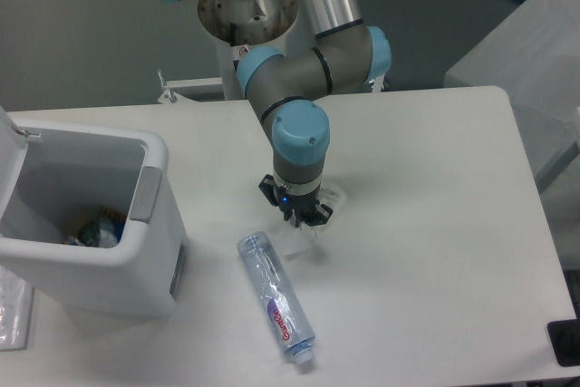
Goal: Place the trash in the trash can
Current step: 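Close the gripper on the glove and lift it, then carry the glove over the white bin and release it inside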
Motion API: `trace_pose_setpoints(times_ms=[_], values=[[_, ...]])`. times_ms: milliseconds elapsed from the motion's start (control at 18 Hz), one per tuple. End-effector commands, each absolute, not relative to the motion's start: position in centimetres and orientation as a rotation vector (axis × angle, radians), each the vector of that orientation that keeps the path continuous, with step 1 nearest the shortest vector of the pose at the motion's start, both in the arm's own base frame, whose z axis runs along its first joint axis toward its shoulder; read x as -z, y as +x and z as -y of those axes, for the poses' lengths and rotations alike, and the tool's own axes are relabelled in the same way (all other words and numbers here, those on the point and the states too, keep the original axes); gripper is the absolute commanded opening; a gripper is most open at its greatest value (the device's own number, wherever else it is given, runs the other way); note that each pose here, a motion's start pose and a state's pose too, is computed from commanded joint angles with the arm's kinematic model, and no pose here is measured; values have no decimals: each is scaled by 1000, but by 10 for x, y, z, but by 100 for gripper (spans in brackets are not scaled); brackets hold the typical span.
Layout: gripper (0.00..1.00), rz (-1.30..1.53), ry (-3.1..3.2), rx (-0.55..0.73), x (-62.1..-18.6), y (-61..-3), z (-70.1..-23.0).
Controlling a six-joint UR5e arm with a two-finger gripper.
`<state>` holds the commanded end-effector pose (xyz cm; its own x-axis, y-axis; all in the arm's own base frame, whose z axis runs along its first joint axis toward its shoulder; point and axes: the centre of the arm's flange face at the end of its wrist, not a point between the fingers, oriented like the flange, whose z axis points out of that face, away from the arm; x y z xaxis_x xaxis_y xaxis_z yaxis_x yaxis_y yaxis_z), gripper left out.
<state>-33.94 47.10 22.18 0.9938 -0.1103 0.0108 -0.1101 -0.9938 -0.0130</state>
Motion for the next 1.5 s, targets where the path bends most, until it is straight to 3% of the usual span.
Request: trace_pose_setpoints(times_ms=[444,667,889,1333,1500], values=[[0,-108,-3016,-42,-270,-369,-476],[0,-18,-2816,19,-314,-398,-469],[0,298,-2554,224,-358,-418,-477],[0,507,-2275,338,-470,-427,-510],[0,482,-2234,341,-511,-403,-528]])
